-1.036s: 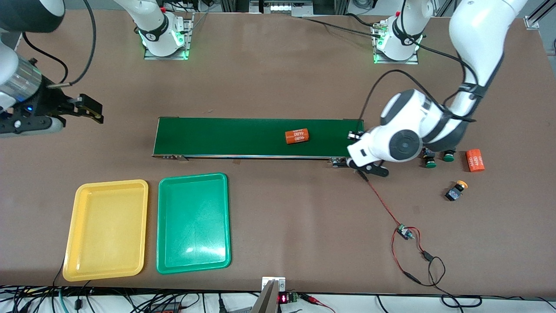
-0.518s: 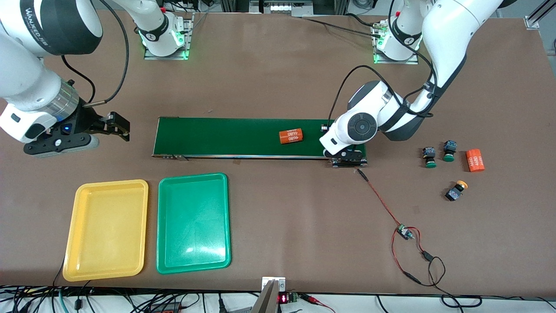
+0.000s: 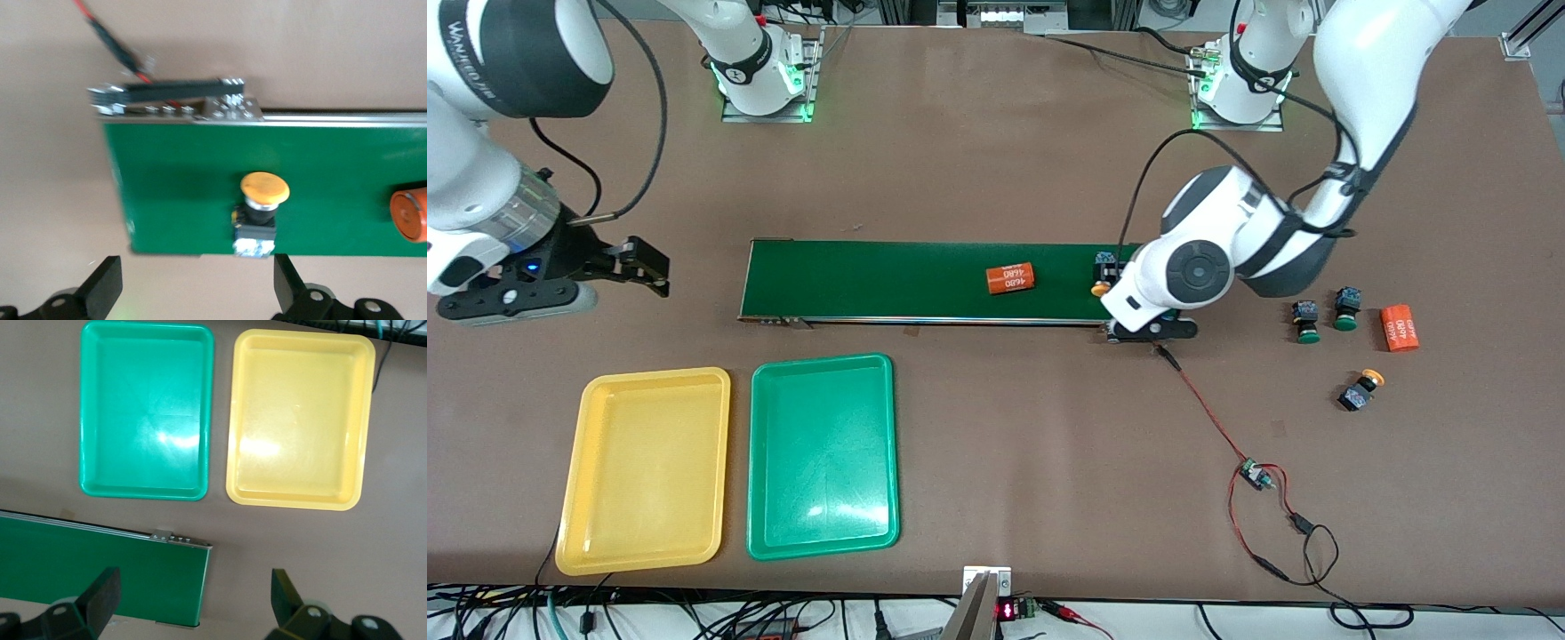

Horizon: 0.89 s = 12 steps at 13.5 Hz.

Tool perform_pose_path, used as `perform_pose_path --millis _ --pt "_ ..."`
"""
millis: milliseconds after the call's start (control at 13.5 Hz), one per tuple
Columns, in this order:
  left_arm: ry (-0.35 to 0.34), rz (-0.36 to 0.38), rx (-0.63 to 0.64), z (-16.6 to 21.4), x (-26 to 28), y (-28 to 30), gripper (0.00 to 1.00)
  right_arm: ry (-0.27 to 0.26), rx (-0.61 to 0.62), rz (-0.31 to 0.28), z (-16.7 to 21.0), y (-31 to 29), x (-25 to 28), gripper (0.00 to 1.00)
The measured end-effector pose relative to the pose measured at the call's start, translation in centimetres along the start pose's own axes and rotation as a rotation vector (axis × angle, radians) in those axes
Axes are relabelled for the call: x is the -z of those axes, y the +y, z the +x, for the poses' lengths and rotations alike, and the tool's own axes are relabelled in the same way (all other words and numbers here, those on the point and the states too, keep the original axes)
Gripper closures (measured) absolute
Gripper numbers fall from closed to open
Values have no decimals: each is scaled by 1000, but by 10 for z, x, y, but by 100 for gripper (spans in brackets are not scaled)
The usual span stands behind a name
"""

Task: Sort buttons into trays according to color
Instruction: 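Place the yellow-capped button on the conveyor belt with the left gripper, then grasp the second yellow-capped button with the left gripper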

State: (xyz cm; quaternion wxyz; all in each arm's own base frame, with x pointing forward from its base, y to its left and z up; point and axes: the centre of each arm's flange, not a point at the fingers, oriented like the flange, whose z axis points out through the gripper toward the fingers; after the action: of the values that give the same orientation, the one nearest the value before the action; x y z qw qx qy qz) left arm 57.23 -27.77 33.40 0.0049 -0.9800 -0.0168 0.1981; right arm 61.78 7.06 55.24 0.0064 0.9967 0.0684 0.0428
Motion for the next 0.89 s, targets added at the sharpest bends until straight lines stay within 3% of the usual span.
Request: perform_pose_path --millis 222,518,666,888 --pt "40 -12 98 22 54 -54 0 20 -1 1 8 1 -10 0" --pt "86 146 211 69 37 -151 0 9 75 11 9 -49 -15 0" --pt "86 237 147 85 19 -178 0 -43 67 8 3 -45 -19 0" --pt "111 363 -4 110 0 -216 0 -55 35 9 3 -26 -19 0"
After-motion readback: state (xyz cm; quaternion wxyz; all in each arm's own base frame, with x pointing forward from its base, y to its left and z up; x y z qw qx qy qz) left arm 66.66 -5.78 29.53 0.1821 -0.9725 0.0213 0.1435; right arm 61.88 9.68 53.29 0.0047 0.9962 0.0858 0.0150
